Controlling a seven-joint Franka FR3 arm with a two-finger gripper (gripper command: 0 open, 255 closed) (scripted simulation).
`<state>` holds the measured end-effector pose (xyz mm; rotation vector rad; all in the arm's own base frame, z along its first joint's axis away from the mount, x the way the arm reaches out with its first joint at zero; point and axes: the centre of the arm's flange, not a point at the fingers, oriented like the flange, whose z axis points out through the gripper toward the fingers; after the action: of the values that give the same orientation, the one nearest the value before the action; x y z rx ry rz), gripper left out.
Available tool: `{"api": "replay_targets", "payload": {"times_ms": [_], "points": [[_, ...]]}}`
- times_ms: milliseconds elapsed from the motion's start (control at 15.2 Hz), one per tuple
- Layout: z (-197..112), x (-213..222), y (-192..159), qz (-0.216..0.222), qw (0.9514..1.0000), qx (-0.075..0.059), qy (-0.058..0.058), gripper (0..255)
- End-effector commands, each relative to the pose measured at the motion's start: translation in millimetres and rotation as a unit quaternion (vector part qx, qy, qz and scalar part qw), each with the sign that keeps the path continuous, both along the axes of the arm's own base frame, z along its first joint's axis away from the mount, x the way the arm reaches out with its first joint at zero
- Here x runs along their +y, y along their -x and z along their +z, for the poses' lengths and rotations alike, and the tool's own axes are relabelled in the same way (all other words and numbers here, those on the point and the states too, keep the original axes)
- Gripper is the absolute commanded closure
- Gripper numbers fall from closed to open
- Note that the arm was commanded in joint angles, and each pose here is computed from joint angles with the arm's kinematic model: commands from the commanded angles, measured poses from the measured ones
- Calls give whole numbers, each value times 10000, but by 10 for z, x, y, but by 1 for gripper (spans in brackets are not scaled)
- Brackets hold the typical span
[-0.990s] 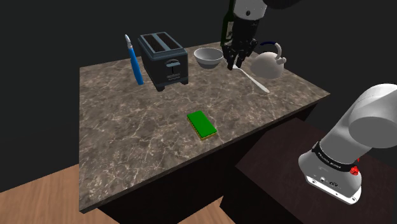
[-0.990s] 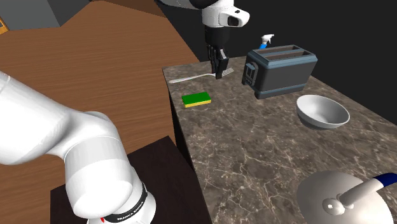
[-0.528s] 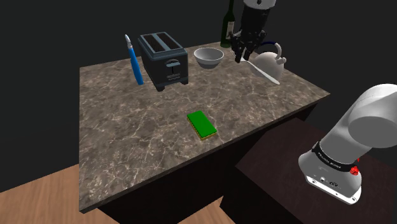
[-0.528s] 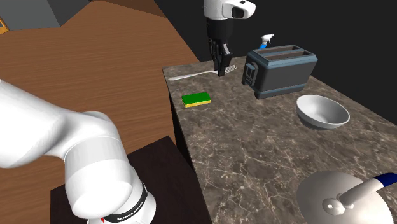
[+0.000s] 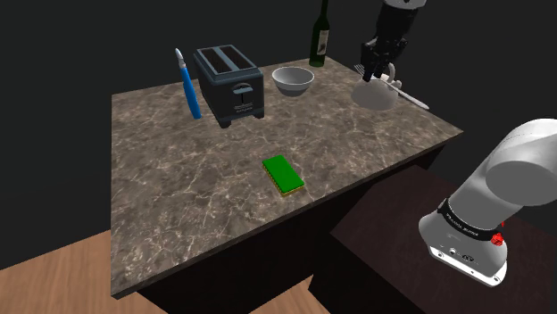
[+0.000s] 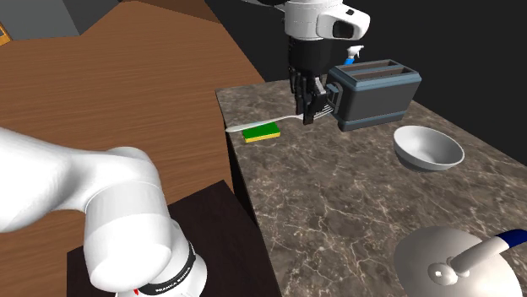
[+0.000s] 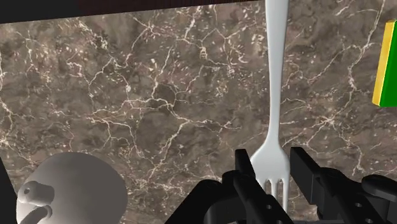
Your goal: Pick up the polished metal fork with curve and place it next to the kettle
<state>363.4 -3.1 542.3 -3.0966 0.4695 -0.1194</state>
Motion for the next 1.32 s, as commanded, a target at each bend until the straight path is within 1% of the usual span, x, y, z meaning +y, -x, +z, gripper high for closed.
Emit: {"api": "replay_targets", "payload": {"times_ms": [0,1254], "points": [[-1,-226,114,7,10000,2,-3,255],[8,-2524,1118,7,10000,2,-3,255]]}}
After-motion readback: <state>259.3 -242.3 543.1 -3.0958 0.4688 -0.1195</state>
